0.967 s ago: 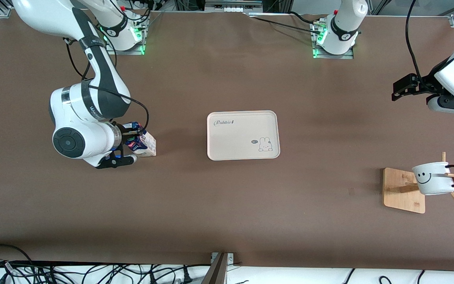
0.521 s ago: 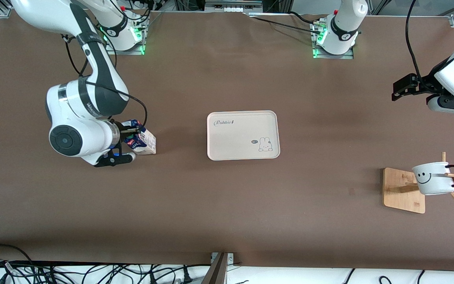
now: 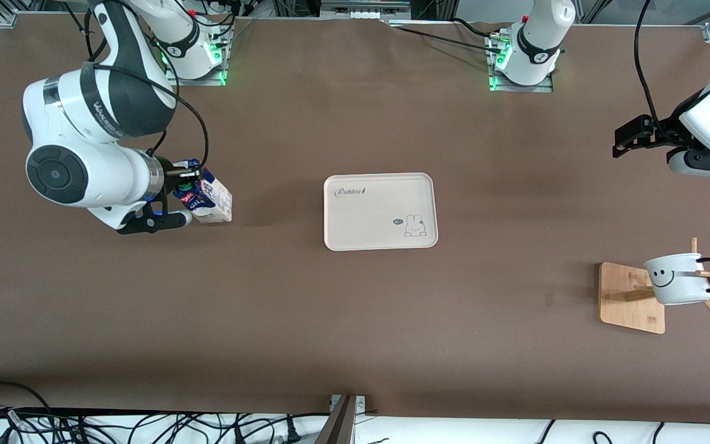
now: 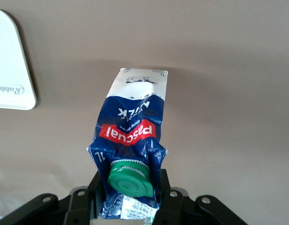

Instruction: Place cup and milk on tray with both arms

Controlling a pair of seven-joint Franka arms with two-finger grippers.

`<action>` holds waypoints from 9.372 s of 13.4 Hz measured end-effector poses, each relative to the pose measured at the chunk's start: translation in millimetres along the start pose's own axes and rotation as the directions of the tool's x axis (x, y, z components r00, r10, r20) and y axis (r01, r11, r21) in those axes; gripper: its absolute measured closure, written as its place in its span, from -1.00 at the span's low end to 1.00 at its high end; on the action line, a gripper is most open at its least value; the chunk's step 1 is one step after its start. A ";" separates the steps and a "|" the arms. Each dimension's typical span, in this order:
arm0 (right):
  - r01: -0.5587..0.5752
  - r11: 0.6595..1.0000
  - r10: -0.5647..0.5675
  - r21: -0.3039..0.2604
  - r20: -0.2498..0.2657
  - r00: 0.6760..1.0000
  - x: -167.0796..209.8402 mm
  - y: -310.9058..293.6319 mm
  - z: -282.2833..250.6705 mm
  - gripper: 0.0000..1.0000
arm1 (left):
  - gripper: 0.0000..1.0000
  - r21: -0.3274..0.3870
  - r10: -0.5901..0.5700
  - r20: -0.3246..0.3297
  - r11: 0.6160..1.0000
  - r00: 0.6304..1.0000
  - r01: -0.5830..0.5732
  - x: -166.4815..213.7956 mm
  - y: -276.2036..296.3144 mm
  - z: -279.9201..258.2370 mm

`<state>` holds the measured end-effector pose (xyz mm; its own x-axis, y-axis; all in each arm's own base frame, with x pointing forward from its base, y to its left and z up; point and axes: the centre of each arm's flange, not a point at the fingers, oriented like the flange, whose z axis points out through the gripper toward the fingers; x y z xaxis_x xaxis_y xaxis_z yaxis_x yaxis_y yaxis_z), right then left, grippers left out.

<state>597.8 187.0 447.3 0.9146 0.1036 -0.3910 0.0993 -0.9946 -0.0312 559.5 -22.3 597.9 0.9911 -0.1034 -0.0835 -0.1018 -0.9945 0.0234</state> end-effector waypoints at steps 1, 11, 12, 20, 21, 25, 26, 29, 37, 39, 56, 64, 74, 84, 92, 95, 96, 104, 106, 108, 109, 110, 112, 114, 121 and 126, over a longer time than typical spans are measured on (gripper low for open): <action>-0.021 1.000 0.021 0.002 0.004 1.000 -2.0 -11.3 1.8 0.03 | -1.00 0.000 0.000 0.000 1.000 1.000 0.000 0.0 0.0 0.0; -0.156 0.988 0.157 0.025 -0.066 0.985 -42.6 -159.2 5.7 0.02 | -1.00 -0.002 -0.014 0.006 1.000 1.000 0.014 2.2 -6.2 3.6; -0.160 0.986 0.163 0.035 -0.085 0.983 -44.4 -172.1 7.3 0.03 | -1.00 -0.011 -0.032 0.008 0.999 0.999 0.032 5.8 -15.8 6.8; -0.147 0.986 0.157 0.085 -0.135 0.978 -17.6 -221.5 52.7 0.02 | -1.00 -0.062 -0.097 0.079 0.993 0.992 0.102 53.8 -54.2 59.7; -0.141 0.986 0.152 0.087 -0.135 0.979 -13.5 -223.5 58.4 0.03 | -1.00 -0.063 -0.109 0.072 0.992 0.991 0.113 53.8 -60.8 59.7; -0.130 0.987 0.142 0.091 -0.140 0.980 -11.1 -228.0 62.7 0.02 | -1.00 -0.059 -0.172 -0.052 0.984 0.984 0.169 59.8 -95.8 70.7; -0.123 0.988 0.134 0.089 -0.141 0.981 -11.1 -228.2 62.9 0.02 | -1.00 -0.059 -0.187 -0.083 0.981 0.979 0.183 57.4 -99.7 78.0; -0.086 0.992 0.098 0.089 -0.144 0.985 -3.5 -235.8 78.1 0.02 | -1.00 -0.073 -0.286 -0.180 0.958 0.941 0.277 36.8 -104.4 98.2; 0.066 0.994 -0.050 0.083 -0.187 0.981 -10.6 -278.9 97.4 0.03 | -1.00 -0.373 -0.623 -0.334 0.776 0.707 0.508 23.3 -143.3 159.4; 0.083 0.994 -0.068 0.076 -0.183 0.981 -11.7 -282.2 101.4 0.03 | -1.00 -0.380 -0.644 -0.375 0.763 0.667 0.523 31.0 -150.5 172.2; -0.099 0.993 0.108 0.069 -0.146 0.983 16.0 -272.2 133.8 0.11 | 0.36 -0.435 -0.674 -0.406 0.737 0.618 0.518 49.4 -153.2 183.7; -0.140 0.986 0.154 0.091 -0.164 0.974 7.7 -297.0 133.2 0.15 | 0.82 -0.440 -0.651 -0.338 0.748 0.680 0.497 47.7 -150.2 171.6; -0.001 0.998 0.010 0.056 -0.170 0.985 3.8 -309.0 145.5 0.09 | 0.83 -0.378 -0.362 -0.147 0.881 0.920 0.286 59.1 -75.5 85.3; 0.010 0.998 0.004 0.067 -0.202 0.979 -8.6 -311.7 116.9 -1.00 | 0.83 -0.325 -0.035 0.156 0.942 0.987 0.085 27.1 29.5 52.9; -0.012 0.997 0.032 0.077 -0.269 0.963 -70.7 -270.8 -13.2 -1.00 | 0.83 -0.250 0.033 0.347 0.967 0.937 0.058 1.2 89.6 59.1; -0.067 0.990 0.105 0.125 -0.327 0.939 -95.6 -212.9 -96.2 -1.00 | 0.83 -0.166 -0.055 0.445 0.976 0.894 0.143 0.3 136.8 69.8; -0.100 0.984 0.145 0.145 -0.342 0.928 -99.7 -185.7 -118.1 -1.00 | 0.83 -0.141 -0.070 0.470 0.978 0.880 0.154 5.7 158.5 81.3; -0.337 0.928 0.372 0.161 -0.324 0.870 -90.4 0.5 -169.4 -1.00 | 0.83 0.061 -0.303 0.599 0.940 0.741 0.335 86.8 294.8 257.3; -0.306 0.947 0.321 0.099 -0.335 0.886 -81.3 39.4 -164.7 -1.00 | 0.83 0.051 -0.340 0.602 0.919 0.722 0.390 94.3 318.4 290.0; -0.273 0.961 0.273 0.046 -0.323 0.906 -70.3 69.2 -151.8 -1.00 | 0.83 0.059 -0.346 0.617 0.916 0.707 0.397 92.4 338.1 322.1; -0.267 0.963 0.261 0.026 -0.321 0.910 -63.3 77.4 -143.3 -1.00 | 0.83 0.064 -0.346 0.619 0.917 0.705 0.395 90.5 345.7 331.8; -0.253 0.968 0.240 0.003 -0.329 0.914 -54.5 82.2 -133.8 -1.00 | 0.83 0.068 -0.350 0.625 0.915 0.697 0.398 88.8 350.8 338.0; -0.213 0.976 0.189 -0.033 -0.345 0.919 -37.6 88.6 -113.3 -1.00 | 0.83 0.058 -0.346 0.656 0.909 0.671 0.413 87.7 355.5 352.4; -0.181 0.982 0.154 -0.049 -0.343 0.926 -27.4 96.2 -96.3 -1.00 | 0.83 0.057 -0.350 0.667 0.904 0.657 0.424 88.7 357.3 370.6; -0.087 0.993 0.050 -0.085 -0.369 0.928 -40.1 100.7 -109.4 -1.00 | 0.72 0.061 -0.386 0.664 0.882 0.641 0.468 93.7 358.5 399.5; -0.096 0.992 0.059 -0.084 -0.367 0.928 -39.3 109.9 -109.1 -1.00 | -0.27 0.047 -0.393 0.651 0.875 0.650 0.482 100.5 353.2 393.1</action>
<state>615.5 74.7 559.6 0.9988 0.0411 -0.0271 0.0432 -0.9955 0.0837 589.6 -389.8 206.2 0.6282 0.3144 -0.7117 0.3848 -0.9206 -0.0670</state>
